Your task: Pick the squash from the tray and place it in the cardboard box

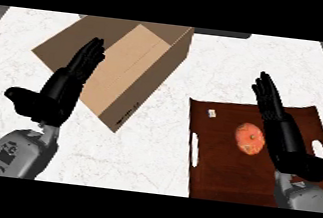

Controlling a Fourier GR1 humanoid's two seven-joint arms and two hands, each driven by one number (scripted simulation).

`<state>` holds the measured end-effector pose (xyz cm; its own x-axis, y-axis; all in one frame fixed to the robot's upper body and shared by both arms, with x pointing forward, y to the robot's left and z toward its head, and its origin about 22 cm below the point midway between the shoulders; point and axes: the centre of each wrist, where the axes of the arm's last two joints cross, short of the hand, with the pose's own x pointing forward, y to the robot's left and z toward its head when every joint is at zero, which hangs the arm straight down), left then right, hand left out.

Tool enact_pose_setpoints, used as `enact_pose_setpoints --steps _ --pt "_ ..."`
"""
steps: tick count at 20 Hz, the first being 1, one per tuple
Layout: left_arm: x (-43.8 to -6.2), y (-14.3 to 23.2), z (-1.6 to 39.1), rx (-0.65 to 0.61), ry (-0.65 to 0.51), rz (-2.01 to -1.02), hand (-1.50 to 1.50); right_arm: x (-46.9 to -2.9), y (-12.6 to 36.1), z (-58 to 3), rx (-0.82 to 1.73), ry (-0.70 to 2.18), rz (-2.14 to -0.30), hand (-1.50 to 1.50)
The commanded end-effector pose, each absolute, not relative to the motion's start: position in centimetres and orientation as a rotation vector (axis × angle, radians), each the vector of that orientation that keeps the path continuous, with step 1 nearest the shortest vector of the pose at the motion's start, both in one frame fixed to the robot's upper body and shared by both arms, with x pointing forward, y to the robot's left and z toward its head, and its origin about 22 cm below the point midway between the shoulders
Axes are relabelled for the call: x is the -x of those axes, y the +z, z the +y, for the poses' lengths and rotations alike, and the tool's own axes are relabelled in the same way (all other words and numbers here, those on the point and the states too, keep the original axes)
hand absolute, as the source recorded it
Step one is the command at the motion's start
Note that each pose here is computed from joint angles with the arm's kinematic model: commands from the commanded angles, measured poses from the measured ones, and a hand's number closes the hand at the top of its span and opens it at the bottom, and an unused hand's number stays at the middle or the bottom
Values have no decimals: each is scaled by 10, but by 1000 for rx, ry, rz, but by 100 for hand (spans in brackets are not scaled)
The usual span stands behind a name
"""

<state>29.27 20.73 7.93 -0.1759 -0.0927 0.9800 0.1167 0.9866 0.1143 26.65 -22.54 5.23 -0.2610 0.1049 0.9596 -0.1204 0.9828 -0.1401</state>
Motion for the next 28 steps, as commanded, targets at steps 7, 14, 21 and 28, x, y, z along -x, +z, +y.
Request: enact_pose_setpoints --steps 7,14,21,28 --pt "-274 55 301 -441 -238 -1537 0 -269 79 -314 285 764 -1796 -150" --pt "-255 27 349 -635 -208 -1392 0 -215 -45 -350 15 402 -1818 -150" --pt "-254 11 354 -645 -225 -1382 0 -237 -31 -425 125 735 -1878 -150" --pt "-270 38 362 -642 -219 -1382 0 -283 14 -429 277 1159 -1600 -150"
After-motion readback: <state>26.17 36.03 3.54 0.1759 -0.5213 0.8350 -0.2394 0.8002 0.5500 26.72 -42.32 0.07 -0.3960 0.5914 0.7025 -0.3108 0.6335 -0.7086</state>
